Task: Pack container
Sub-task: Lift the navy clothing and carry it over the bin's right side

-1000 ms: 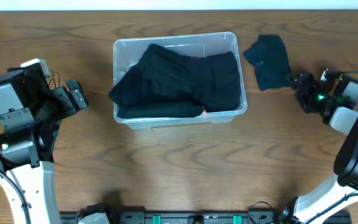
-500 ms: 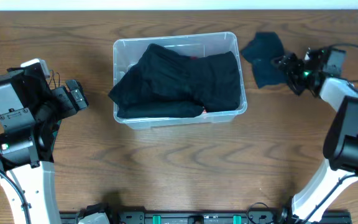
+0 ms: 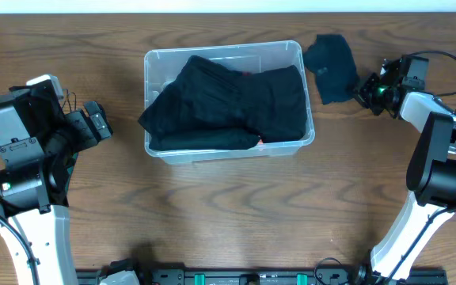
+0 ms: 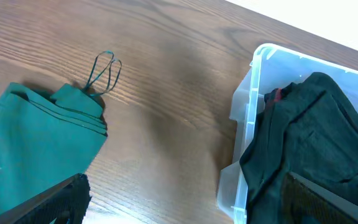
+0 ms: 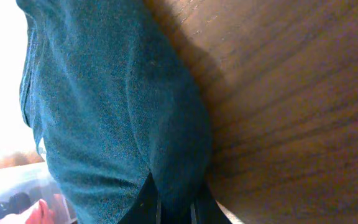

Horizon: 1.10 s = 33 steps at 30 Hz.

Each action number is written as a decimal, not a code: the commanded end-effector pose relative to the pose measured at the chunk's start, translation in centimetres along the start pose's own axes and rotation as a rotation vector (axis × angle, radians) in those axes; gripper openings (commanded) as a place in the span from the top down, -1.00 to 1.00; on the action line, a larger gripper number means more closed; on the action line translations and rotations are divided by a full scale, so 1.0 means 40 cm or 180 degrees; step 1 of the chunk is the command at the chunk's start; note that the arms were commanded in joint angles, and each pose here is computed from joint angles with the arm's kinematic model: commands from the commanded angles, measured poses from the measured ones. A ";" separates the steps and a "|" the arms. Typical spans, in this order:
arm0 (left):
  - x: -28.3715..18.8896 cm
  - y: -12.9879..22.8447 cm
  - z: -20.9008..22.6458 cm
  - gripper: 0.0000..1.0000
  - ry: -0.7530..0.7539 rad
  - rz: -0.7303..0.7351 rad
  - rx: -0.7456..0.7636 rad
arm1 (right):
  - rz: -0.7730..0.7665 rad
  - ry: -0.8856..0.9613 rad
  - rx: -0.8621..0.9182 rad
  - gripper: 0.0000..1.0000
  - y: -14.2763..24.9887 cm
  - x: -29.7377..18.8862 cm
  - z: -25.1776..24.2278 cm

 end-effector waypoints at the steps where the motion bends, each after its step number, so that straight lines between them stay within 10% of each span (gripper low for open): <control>1: -0.009 -0.009 -0.002 -0.96 0.0029 -0.0036 -0.0010 | 0.0251 0.0168 -0.0018 0.98 0.049 0.049 -0.059; 16: -0.009 -0.009 -0.002 -0.96 0.0029 -0.0036 -0.0010 | -0.0775 -0.0558 -0.0710 0.98 -0.088 -0.347 0.253; 25: -0.009 -0.009 -0.002 -0.96 0.0029 -0.0036 -0.0010 | -0.1323 -0.0753 -0.1060 0.98 0.001 -0.587 0.464; 33: -0.009 -0.009 -0.002 -0.96 0.0029 -0.0036 -0.0010 | -0.1150 -0.1029 -0.0668 0.97 0.124 -0.570 0.614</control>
Point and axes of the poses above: each gripper's point midway between its finger pads, its own x axis out along the fingers, its own z axis along the line the jaws close on, y = z × x, the point moved 8 cm from there along -x, back along the fingers, and after that the axes turned 6 degrees about -x, right-handed, at the moved point
